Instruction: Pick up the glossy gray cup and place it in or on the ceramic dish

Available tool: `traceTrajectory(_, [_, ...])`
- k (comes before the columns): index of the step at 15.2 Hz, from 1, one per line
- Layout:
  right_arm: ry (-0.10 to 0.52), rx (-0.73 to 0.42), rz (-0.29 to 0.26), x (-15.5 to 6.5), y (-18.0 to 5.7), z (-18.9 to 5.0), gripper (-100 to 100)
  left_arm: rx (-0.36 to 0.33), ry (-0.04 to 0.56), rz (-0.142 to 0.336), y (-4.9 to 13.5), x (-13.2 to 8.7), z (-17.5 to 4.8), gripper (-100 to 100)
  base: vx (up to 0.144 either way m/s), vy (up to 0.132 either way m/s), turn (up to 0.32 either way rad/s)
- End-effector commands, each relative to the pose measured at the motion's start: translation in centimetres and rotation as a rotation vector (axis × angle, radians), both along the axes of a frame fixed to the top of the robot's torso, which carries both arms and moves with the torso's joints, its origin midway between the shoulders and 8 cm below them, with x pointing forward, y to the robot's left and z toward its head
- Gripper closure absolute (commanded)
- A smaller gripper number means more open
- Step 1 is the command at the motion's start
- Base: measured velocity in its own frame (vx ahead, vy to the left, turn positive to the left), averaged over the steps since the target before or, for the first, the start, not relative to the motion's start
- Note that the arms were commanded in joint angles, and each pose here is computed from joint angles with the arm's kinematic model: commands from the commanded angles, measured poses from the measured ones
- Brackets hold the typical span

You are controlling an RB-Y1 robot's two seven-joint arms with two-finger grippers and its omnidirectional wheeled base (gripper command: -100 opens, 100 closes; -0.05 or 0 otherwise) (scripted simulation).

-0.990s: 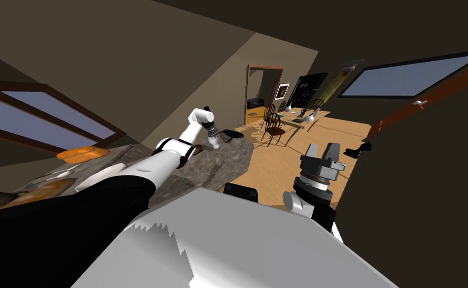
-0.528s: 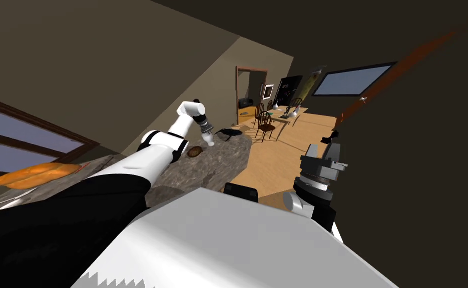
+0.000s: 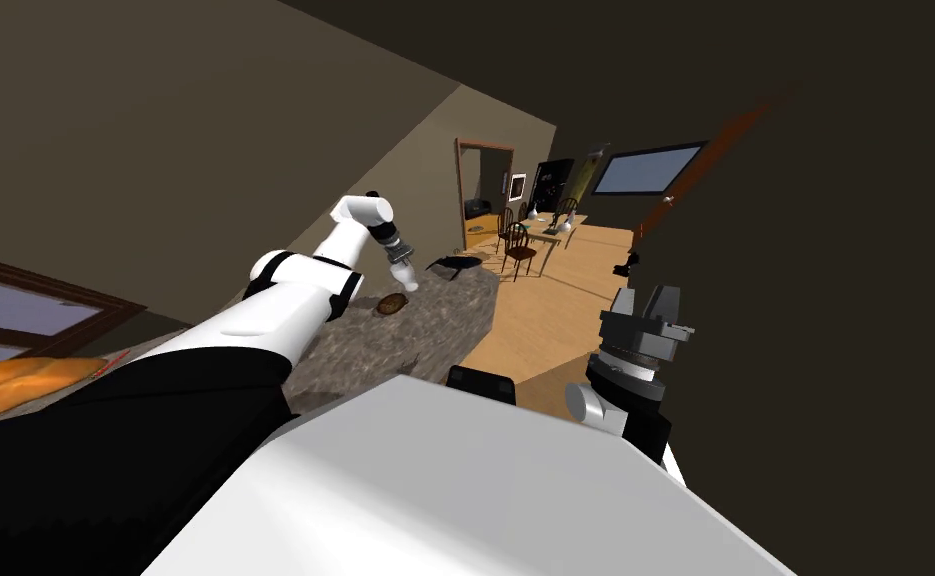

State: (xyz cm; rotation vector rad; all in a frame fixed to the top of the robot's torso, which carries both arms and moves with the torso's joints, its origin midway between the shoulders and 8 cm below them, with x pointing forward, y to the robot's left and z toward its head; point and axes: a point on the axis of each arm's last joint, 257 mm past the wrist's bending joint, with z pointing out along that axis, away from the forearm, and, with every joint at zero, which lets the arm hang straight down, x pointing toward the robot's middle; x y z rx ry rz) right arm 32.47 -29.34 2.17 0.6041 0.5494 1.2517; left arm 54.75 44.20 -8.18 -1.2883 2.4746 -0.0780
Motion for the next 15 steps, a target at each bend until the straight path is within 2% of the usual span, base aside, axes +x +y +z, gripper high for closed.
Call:
traceTrajectory(1, [0.000,0.000,0.000,0.0,0.0,0.0,0,-0.008,0.005,0.041,2.1,-0.8,0.5,100,-0.120,0.119,-0.225])
traceTrajectory(3, [0.000,0.000,0.000,0.0,0.0,0.0,0,-0.010,0.007,0.045,2.2,-0.8,0.4,100,-0.086,0.078,-0.113])
traceTrajectory(6, [0.000,0.000,0.000,0.0,0.0,0.0,0,-0.027,0.018,0.120,5.4,-2.3,0.9,100,-0.085,0.072,-0.207])
traceTrajectory(7, [0.000,0.000,0.000,0.0,0.0,0.0,0,-0.027,0.018,0.121,5.4,-2.3,0.9,100,-0.095,0.091,-0.200])
traceTrajectory(8, [0.000,0.000,0.000,0.0,0.0,0.0,0,-0.033,0.022,0.146,6.4,-2.9,1.0,100,-0.087,0.094,-0.172])
traceTrajectory(10, [0.000,0.000,0.000,0.0,0.0,0.0,0,-0.033,0.022,0.146,6.4,-2.9,1.0,100,-0.062,0.065,-0.054])
traceTrajectory(13, [0.000,0.000,0.000,0.0,0.0,0.0,0,-0.047,0.033,0.221,9.2,-4.5,1.1,100,-0.051,0.060,-0.167])
traceTrajectory(14, [0.000,0.000,0.000,0.0,0.0,0.0,0,-0.047,0.033,0.221,9.2,-4.5,1.1,100,-0.070,0.068,-0.164])
traceTrajectory(15, [0.000,0.000,0.000,0.0,0.0,0.0,0,-0.052,0.036,0.245,10.1,-5.1,1.1,100,-0.072,0.061,-0.124])
